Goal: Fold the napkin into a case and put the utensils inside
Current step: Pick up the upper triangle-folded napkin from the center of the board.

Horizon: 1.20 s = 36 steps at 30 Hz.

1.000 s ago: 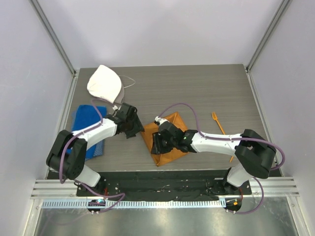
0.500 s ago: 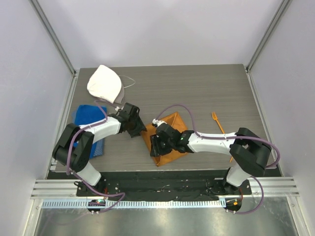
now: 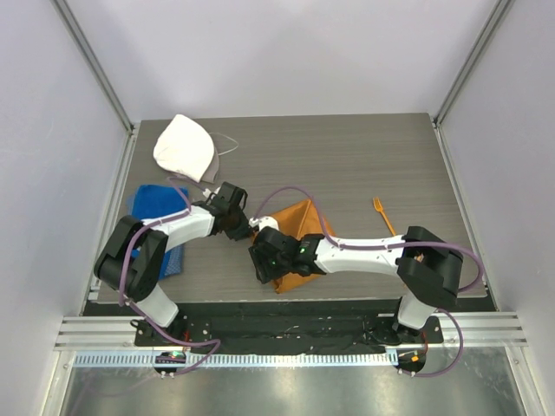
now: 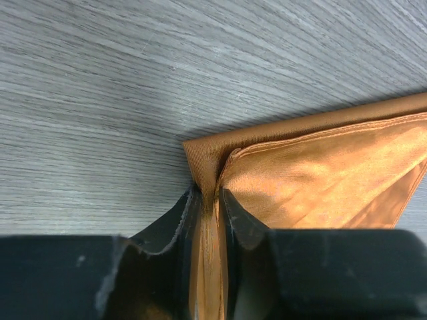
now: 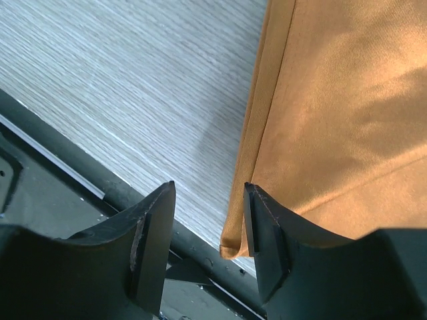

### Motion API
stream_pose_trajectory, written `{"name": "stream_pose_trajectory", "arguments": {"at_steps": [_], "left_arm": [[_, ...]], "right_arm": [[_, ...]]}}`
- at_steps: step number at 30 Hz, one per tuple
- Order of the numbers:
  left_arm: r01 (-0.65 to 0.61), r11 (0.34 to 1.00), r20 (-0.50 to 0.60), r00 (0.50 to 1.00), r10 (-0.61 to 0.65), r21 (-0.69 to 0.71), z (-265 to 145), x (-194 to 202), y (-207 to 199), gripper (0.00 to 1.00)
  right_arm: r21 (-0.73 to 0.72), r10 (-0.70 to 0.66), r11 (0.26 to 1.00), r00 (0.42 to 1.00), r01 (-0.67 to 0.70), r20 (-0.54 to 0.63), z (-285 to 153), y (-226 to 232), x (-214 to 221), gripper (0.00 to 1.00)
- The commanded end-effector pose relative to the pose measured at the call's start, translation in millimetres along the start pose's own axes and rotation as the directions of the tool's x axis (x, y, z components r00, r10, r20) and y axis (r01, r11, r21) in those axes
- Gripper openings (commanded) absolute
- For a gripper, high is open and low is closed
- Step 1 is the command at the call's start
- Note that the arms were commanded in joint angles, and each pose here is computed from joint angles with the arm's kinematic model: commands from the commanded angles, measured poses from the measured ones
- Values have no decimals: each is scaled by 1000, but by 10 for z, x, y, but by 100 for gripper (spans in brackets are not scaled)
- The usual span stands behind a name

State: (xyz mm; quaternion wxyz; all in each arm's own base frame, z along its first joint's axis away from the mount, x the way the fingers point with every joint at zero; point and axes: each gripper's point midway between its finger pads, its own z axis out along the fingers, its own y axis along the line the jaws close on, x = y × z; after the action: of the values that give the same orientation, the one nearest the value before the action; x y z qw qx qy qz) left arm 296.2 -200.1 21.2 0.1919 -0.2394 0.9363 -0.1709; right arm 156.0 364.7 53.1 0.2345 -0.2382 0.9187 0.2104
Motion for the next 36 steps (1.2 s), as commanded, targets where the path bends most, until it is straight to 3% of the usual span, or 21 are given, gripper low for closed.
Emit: {"name": "stream_pose_trajectory", "arguments": {"at_steps": [1, 16, 27, 34, 36], "left_arm": [[-10, 999, 10, 1000, 11, -44, 63, 29, 125, 20], [-20, 1000, 12, 1000, 21, -24, 35, 36, 111, 17], [-42, 999, 9, 999, 42, -15, 40, 41, 103, 17], [-72, 997, 11, 997, 73, -15, 19, 33, 120, 19], [-93, 996, 35, 995, 93, -3, -44, -14, 87, 24]], "right_arm": [[95, -62, 994, 998, 60, 15, -31, -42, -34, 53], [205, -146, 967, 989, 150, -33, 94, -76, 143, 51], [316, -183, 929, 981, 194, -64, 193, -248, 342, 42], [407, -226, 883, 972, 235, -70, 210, -439, 372, 19], [391, -232, 891, 972, 231, -46, 172, -397, 304, 13]]}}
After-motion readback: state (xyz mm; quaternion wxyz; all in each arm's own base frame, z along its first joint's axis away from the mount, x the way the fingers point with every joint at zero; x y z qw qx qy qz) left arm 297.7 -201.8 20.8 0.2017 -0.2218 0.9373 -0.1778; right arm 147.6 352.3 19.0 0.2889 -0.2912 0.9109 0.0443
